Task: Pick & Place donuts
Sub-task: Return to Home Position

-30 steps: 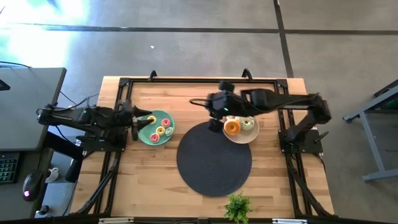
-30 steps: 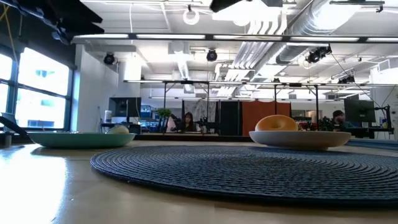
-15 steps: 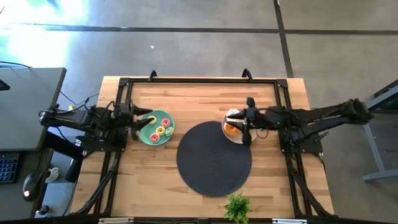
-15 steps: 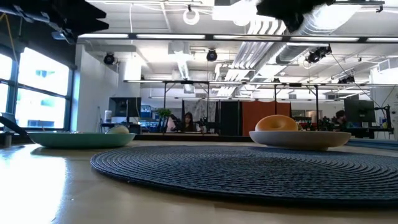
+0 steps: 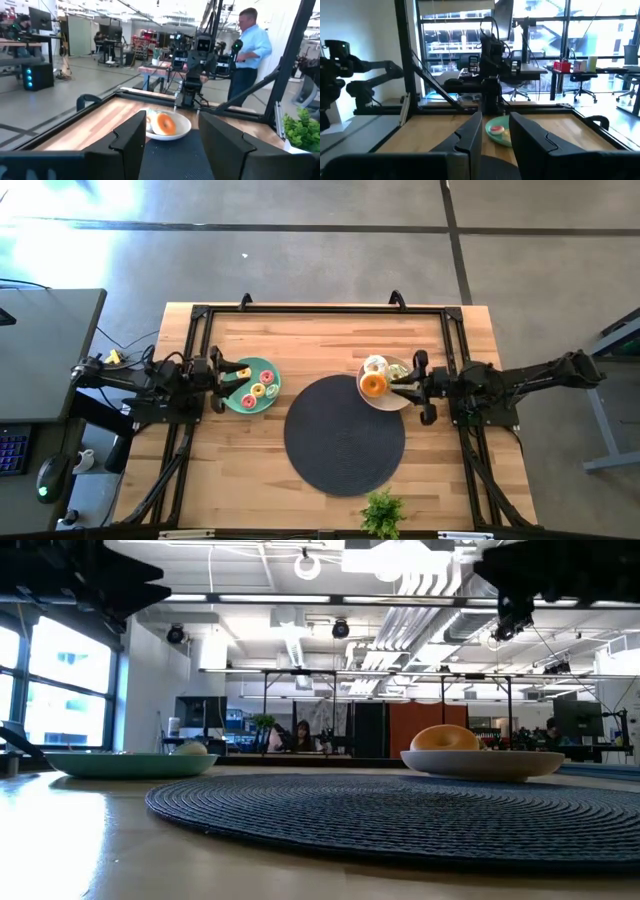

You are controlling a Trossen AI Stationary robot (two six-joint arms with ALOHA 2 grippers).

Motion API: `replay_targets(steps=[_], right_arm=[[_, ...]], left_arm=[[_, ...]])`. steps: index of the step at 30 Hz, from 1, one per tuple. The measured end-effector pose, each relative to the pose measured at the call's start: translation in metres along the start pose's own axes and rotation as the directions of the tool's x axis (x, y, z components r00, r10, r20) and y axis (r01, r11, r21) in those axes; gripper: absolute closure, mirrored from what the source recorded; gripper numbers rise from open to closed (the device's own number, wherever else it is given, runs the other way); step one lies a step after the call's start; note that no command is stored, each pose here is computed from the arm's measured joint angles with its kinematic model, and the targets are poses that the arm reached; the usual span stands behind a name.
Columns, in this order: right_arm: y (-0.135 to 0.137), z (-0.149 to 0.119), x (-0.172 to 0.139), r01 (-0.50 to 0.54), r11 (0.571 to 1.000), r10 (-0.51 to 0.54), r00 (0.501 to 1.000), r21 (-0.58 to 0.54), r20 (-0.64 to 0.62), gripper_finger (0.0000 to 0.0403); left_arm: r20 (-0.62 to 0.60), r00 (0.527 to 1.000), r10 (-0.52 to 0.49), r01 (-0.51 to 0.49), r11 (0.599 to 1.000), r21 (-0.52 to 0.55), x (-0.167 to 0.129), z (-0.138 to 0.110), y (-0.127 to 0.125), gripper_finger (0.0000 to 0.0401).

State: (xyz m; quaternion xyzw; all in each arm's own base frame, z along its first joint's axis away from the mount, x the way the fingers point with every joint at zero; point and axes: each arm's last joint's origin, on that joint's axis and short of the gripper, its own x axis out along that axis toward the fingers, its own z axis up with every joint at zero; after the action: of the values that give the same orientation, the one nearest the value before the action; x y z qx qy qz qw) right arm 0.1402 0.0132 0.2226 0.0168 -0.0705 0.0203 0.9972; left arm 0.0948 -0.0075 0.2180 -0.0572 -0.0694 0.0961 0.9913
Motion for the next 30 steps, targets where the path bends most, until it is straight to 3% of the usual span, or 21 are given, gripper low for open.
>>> replay_targets(steps=[10, 22, 26, 30], right_arm=[[-0.002, -0.032, -0.026, -0.001, 1.0, 0.001, 0.999, 0.0, 0.045, 0.0309], [-0.003, -0.036, -0.037, -0.004, 1.0, 0.004, 1.0, -0.025, -0.008, 0.0309], [-0.004, -0.035, -0.04, 0.025, 0.999, -0.025, 1.0, -0.03, -0.002, 0.0309], [-0.007, -0.035, -0.041, 0.118, 0.99, -0.119, 0.993, -0.075, 0.0, 0.0309]], left_arm=[[0.033, 0.999, -0.016, 0.016, 1.0, 0.005, -0.007, -0.018, 0.004, 0.0222], [-0.015, 1.0, -0.005, 0.005, 0.999, 0.051, -0.007, -0.024, 0.005, 0.0222], [-0.04, 0.999, 0.012, -0.009, 0.998, 0.062, -0.007, -0.026, 0.005, 0.0222], [-0.046, 0.999, -0.009, 0.011, 0.998, 0.063, -0.006, -0.033, 0.005, 0.0222]])
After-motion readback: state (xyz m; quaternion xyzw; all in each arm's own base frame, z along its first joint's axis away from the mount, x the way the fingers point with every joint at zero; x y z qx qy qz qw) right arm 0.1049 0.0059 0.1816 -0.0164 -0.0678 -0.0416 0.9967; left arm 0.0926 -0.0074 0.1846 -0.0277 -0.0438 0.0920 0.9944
